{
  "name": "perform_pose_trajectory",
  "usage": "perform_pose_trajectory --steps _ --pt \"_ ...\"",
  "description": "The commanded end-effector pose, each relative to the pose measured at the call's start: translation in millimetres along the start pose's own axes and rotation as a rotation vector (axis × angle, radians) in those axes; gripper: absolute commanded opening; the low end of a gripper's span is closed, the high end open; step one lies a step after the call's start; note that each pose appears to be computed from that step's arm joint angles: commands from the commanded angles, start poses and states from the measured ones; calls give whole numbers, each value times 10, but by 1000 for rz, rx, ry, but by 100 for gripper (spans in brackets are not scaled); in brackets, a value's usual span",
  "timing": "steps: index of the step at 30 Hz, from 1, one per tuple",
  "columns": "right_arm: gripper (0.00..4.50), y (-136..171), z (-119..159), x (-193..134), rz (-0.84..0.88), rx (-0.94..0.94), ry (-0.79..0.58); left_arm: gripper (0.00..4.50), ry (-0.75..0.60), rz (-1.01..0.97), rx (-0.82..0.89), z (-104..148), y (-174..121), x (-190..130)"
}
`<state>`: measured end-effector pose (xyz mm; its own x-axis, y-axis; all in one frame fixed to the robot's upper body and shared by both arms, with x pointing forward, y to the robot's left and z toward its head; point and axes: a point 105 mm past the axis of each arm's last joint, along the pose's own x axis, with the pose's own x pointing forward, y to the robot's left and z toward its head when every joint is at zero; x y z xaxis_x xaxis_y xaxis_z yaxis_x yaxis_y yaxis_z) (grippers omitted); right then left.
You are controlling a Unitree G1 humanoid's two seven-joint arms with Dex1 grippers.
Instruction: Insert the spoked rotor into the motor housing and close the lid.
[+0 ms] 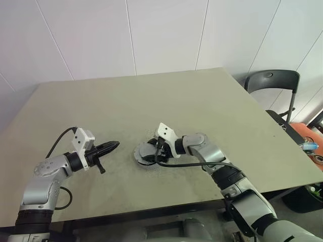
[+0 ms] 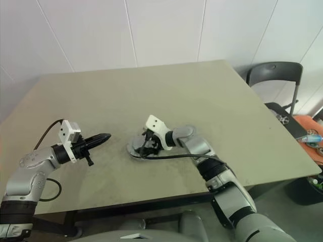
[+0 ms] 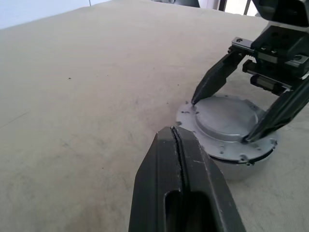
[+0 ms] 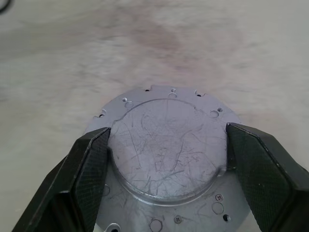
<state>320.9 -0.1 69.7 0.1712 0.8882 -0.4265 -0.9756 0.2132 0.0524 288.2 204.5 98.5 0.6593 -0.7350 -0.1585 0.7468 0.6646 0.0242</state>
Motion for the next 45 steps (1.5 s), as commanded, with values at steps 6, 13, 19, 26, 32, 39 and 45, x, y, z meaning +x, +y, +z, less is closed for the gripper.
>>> perform_pose_trajectory --steps 6,13,19,26,32,39,45 --pt "348 -11 107 -28 -16 -72 -18 0 -19 -15 30 75 -8 30" --pt "348 -107 90 -19 -70 -82 -6 0 -20 -15 31 77 -5 44" --pt "348 -74 46 -33 -40 -74 12 0 -20 -15 30 75 -5 48" --pt "348 -91 -5 -72 -33 -78 40 0 -22 -17 31 76 -9 53" --pt "348 -126 -42 -91 -49 -88 61 0 -22 -18 31 76 -12 56" --pt "348 -110 -145 -99 -39 -82 93 0 -20 -18 31 69 -18 58" --pt "348 -154 -188 -163 -45 -63 106 0 -20 -18 31 71 -16 56"
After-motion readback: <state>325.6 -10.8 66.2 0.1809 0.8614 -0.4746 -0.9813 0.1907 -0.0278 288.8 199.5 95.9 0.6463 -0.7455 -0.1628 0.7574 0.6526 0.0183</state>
